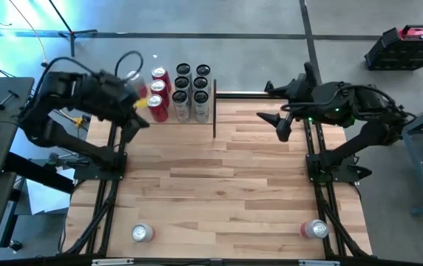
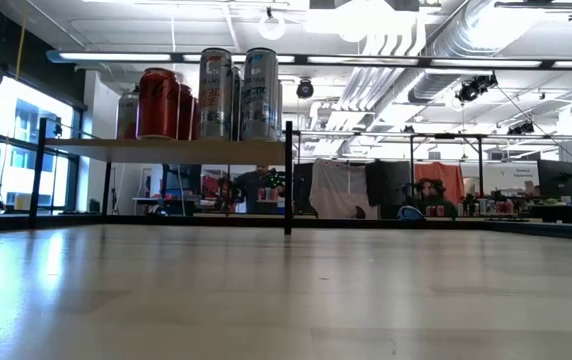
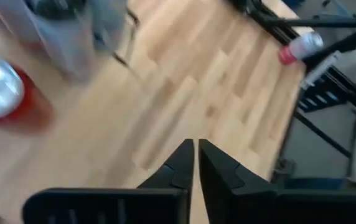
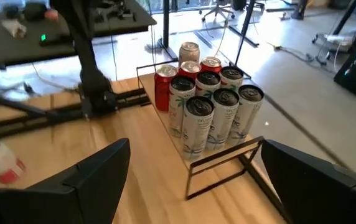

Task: Place canned beverage on shelf
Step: Put the left pink soda can on the shelf aligned with the other pink soda can

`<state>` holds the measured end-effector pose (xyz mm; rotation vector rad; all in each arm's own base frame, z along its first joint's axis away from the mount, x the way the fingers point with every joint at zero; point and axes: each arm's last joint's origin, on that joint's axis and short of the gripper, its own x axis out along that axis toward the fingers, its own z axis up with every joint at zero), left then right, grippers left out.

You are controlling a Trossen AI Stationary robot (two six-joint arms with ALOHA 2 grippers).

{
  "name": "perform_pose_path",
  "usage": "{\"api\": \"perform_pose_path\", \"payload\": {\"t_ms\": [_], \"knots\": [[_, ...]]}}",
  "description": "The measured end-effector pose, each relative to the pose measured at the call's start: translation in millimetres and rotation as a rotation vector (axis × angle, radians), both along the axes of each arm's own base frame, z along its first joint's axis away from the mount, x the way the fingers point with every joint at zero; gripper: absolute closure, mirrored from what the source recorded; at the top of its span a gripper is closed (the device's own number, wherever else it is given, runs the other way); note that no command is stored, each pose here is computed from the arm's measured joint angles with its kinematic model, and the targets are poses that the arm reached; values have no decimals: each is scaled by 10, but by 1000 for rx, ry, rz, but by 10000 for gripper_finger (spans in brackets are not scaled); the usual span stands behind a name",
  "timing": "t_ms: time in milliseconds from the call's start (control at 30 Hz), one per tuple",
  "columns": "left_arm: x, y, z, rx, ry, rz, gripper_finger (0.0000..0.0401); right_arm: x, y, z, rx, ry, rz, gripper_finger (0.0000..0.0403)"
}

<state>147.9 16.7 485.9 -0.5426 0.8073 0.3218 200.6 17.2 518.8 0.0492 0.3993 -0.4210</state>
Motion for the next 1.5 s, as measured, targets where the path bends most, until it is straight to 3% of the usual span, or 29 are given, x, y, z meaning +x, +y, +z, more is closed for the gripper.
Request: {"api": "perform_pose_path", "payload": {"t_ms": [133, 300, 467, 700, 900, 1100, 1300, 1500], "knots": [[4, -228, -11, -119, 9, 11, 347, 82, 13, -58, -58, 66, 26, 54], [127, -510, -69, -205, 61, -10, 265, 210, 39, -233, -53, 209, 23, 54], [260, -798, -155, -219, 131, -95, 180, 336, 170, -389, -8, 300, 33, 54], [334, -1210, -274, -205, 212, -208, 107, 432, 473, -475, 64, 254, -9, 54], [228, -1686, -383, -195, 267, -260, 75, 483, 754, -522, 163, 132, -106, 54], [177, -2160, -587, -130, 333, -315, 68, 638, 1123, -706, 268, 77, -159, 54], [323, -2482, -869, -59, 412, -297, 68, 856, 1543, -1002, 357, 79, -165, 54], [517, -2749, -1214, -4, 519, -274, 68, 990, 1689, -1184, 449, 124, -173, 54]]}}
